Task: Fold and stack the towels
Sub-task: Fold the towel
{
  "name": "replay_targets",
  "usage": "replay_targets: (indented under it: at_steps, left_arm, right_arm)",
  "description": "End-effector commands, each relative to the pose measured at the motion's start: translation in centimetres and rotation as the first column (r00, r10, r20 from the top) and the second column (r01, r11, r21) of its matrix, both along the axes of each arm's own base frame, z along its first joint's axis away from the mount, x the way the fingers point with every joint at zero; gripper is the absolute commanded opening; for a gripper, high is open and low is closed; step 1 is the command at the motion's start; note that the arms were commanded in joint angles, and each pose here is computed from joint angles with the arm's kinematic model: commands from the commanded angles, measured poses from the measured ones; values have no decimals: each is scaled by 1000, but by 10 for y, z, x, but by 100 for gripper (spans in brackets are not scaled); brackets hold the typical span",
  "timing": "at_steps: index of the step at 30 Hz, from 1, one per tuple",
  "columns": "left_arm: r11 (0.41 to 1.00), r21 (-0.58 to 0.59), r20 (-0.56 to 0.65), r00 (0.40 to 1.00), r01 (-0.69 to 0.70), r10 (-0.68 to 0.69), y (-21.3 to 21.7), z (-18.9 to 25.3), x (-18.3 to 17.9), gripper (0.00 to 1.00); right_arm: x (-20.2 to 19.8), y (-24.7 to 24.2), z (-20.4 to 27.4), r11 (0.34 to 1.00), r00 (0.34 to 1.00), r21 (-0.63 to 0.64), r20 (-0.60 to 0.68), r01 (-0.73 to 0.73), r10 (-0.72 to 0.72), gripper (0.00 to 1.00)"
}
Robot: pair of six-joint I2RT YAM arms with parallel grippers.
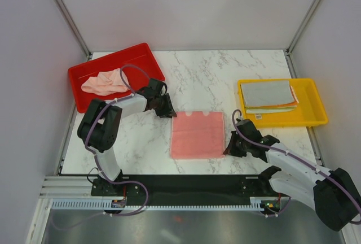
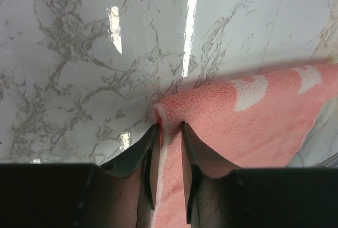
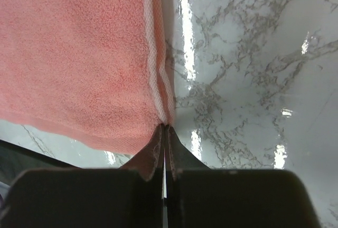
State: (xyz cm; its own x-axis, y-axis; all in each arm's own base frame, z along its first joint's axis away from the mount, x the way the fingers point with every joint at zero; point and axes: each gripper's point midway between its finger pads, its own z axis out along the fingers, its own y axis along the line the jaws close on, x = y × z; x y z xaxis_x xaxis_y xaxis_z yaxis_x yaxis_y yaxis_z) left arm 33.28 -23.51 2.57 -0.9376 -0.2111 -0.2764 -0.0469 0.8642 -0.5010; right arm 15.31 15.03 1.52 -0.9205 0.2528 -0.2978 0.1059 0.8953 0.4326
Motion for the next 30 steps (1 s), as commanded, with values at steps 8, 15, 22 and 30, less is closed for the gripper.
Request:
replay_targets:
  at_steps: [8,15,22,30]
  left_arm:
    - [999,34,67,997,40,-42,-2,0,25,7]
    - [997,-5,65,995,72,-72,-9,7,25,27]
    - [976,-36,197,959,214,-203,-16,53,29,57]
    - [917,-66,239,899,392,-367,-28,43,45,56]
  right_arm:
    - [-11,-23,-12,995,1000,-103,-6,17,-17,0]
    - [-10,-24,-7,995,1000,-102,9,26,-25,0]
    - [27,-10,40,995,992,-66,107,76,-69,51]
    - [125,33,112,973,938,-101,261,-208,227,61]
